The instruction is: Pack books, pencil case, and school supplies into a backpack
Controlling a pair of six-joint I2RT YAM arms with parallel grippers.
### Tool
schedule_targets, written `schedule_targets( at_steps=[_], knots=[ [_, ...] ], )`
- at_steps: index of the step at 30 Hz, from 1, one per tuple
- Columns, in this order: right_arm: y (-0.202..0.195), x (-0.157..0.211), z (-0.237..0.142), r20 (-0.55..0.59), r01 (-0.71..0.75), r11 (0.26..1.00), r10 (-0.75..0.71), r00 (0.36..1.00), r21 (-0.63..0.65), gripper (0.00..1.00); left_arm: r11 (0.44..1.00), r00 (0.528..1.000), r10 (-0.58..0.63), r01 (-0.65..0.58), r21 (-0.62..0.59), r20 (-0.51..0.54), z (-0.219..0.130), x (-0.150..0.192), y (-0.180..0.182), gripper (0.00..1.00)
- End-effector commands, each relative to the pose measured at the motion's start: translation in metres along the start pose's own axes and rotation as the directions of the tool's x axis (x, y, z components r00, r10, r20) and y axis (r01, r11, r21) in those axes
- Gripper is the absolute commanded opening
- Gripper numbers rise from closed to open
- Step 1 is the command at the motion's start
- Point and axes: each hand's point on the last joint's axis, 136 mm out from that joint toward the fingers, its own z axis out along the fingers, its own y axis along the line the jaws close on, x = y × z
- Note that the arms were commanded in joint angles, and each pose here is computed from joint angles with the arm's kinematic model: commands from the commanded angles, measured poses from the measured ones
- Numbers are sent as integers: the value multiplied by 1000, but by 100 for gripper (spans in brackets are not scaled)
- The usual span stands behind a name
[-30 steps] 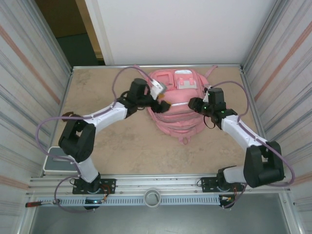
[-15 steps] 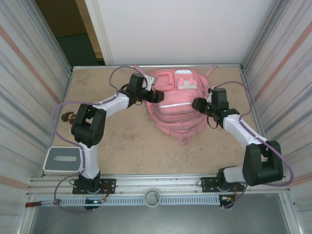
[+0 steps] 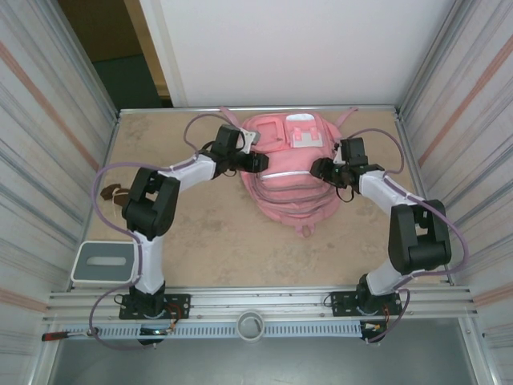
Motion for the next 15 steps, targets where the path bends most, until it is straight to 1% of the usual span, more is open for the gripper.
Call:
schedule_targets(
  at_steps=[1, 5, 9, 11, 15],
  knots=[
    [20, -6, 11, -30, 74, 995, -76, 997, -67, 52, 998, 998, -6, 10, 63, -56, -15, 25, -24, 45],
    [35, -7, 28, -66, 144, 985, -150, 986, -90, 51, 996, 999, 7, -3, 89, -50, -30, 40, -37, 45],
    [61, -11, 50, -102, 209, 968, -223, 969, -139, 51, 994, 998, 24, -18, 106, -55, -40, 52, -50, 46],
    [71, -19, 60, -112, 236, 961, -253, 961, -145, 51, 993, 998, 28, -21, 114, -59, -44, 56, -55, 47],
    [80, -47, 69, -101, 273, 957, -282, 954, -96, 51, 994, 998, 21, -14, 111, -61, -51, 63, -58, 51]
  ],
)
